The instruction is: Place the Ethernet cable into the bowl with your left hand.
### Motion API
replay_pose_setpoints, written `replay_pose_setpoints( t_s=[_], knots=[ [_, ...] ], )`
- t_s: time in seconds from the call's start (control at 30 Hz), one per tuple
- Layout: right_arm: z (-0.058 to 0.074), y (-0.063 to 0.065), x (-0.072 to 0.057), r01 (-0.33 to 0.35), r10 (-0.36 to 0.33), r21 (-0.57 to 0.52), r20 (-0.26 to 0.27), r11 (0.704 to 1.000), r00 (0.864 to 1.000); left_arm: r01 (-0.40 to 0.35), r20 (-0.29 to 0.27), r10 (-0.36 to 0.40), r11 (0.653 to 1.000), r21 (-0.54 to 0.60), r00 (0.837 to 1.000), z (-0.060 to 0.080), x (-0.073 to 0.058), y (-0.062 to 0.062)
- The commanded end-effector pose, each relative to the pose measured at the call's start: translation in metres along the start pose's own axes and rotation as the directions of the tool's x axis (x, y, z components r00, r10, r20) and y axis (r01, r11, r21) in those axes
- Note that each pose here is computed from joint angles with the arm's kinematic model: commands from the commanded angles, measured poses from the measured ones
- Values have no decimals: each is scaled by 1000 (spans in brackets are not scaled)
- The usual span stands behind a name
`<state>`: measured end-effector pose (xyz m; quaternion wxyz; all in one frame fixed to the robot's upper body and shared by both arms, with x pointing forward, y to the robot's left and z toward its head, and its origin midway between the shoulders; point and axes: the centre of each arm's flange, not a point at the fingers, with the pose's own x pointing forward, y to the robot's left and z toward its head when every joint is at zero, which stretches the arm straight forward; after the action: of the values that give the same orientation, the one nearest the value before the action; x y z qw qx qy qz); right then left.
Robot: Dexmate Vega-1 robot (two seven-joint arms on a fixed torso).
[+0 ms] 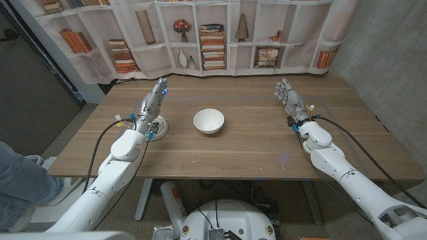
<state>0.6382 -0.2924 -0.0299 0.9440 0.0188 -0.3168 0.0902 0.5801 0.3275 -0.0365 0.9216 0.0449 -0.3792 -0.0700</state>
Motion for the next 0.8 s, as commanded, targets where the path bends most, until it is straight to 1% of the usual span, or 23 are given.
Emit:
replay_pose_setpoints(
  t_s=[0.03,0.37,0.8],
  knots=[
    [0,1,0,1,-1,-4,0,1000,1000,-15,18,15,1000,16,1000,2,-17,6],
    [-3,2,3,0,0,4,-3,1000,1000,-22,11,22,999,43,1000,5,-24,11],
    [-4,4,3,3,-3,3,-2,1000,1000,-34,-6,34,999,43,999,-4,-33,22]
  ],
)
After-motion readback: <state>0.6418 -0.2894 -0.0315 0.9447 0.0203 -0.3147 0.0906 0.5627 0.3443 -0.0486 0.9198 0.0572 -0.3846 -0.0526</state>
